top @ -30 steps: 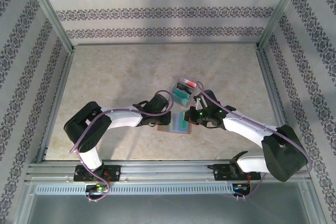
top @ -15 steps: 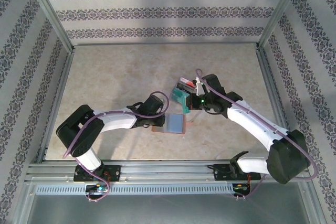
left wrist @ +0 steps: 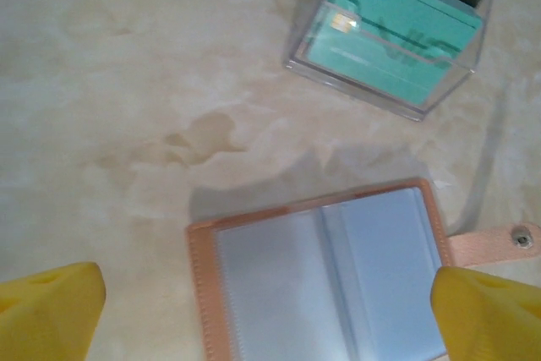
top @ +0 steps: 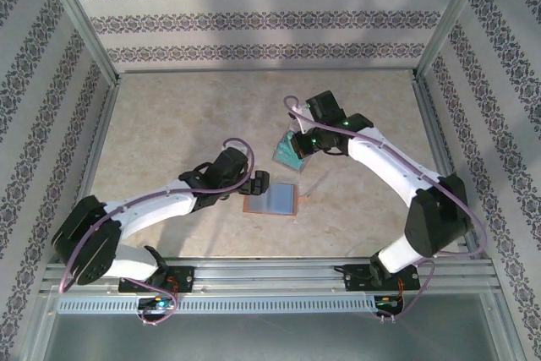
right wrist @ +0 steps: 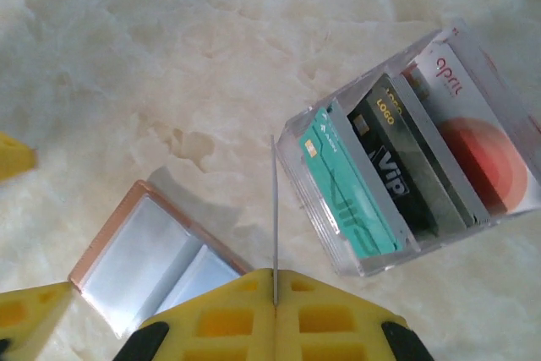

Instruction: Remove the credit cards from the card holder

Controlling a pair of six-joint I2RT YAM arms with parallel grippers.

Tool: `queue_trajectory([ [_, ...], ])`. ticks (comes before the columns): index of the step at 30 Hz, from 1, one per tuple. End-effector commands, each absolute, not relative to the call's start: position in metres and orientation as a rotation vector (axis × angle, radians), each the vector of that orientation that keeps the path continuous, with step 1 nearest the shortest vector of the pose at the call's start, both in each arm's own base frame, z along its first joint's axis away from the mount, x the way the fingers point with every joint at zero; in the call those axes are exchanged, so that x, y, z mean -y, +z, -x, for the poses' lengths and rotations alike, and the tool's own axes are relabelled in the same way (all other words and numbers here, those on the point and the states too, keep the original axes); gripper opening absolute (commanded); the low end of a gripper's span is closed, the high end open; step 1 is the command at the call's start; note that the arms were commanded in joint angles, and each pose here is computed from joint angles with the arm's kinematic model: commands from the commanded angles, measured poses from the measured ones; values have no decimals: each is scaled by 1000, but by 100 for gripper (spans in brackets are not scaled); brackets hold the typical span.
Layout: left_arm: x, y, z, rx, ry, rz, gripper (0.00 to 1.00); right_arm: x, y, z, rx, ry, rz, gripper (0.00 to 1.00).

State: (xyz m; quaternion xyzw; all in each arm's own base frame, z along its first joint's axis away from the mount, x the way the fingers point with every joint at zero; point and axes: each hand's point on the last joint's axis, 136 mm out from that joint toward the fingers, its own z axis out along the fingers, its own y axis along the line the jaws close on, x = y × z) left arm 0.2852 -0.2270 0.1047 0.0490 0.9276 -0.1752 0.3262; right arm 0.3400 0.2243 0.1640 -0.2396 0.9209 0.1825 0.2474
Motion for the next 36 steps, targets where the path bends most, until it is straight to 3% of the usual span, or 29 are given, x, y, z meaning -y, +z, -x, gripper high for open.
queue_trajectory([
  [1,191,98,-280,-2442,-309,-33,99,-219,160,-347,-2495,412,801,2],
  [16,136,106,-275,-2365,-149,111,99,-215,137,-374,-2454,183,1079,4],
  [36,112,104,-275,-2353,-152,227,99,-223,105,-375,-2491,162,1204,3],
])
